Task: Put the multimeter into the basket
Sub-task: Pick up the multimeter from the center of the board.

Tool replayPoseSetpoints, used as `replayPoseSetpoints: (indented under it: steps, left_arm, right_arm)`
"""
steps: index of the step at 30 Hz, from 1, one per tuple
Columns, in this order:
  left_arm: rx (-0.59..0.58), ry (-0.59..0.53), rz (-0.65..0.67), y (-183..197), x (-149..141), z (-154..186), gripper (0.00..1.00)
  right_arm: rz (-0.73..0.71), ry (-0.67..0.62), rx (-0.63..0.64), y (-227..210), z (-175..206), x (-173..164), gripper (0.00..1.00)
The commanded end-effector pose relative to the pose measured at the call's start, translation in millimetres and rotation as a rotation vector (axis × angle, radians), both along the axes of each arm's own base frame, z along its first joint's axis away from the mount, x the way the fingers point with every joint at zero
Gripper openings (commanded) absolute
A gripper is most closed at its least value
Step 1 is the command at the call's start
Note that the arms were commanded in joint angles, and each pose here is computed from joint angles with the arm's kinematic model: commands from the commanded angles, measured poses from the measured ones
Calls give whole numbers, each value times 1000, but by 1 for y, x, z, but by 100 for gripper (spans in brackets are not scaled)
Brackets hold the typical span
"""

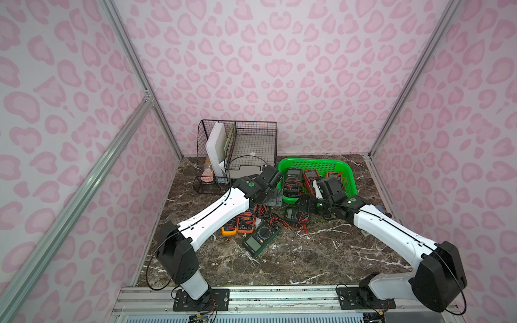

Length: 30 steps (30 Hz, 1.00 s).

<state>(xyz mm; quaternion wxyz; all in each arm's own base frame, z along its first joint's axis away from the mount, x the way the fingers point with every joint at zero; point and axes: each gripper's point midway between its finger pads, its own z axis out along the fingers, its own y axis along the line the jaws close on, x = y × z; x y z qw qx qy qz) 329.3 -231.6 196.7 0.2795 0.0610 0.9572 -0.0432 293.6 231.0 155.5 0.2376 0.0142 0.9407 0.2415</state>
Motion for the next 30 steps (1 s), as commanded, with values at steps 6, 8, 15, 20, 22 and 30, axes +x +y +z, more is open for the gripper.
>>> replayPoseSetpoints:
  steps: [6, 8, 15, 20, 22, 30]
  left_arm:
    - [29, 231, -65, 32, -47, -53, 99]
    - [25, 281, -107, 28, -54, -67, 98]
    - [-4, 356, -221, 11, -61, -103, 98]
    - [-19, 367, -262, -2, -54, -111, 98]
    - [-29, 372, -272, -8, -50, -112, 98]
    - [-35, 421, -260, -22, -40, -130, 98]
  right_arm:
    - [-83, 49, 24, 22, -4, -9, 99]
    - [-96, 48, 22, 24, -5, -11, 99]
    - [-148, 62, -26, 13, -15, -24, 99]
    - [-191, 60, -43, -4, -16, -33, 99]
    - [-203, 53, -41, -10, -14, -36, 99]
    - [-228, 48, -30, -30, -11, -50, 99]
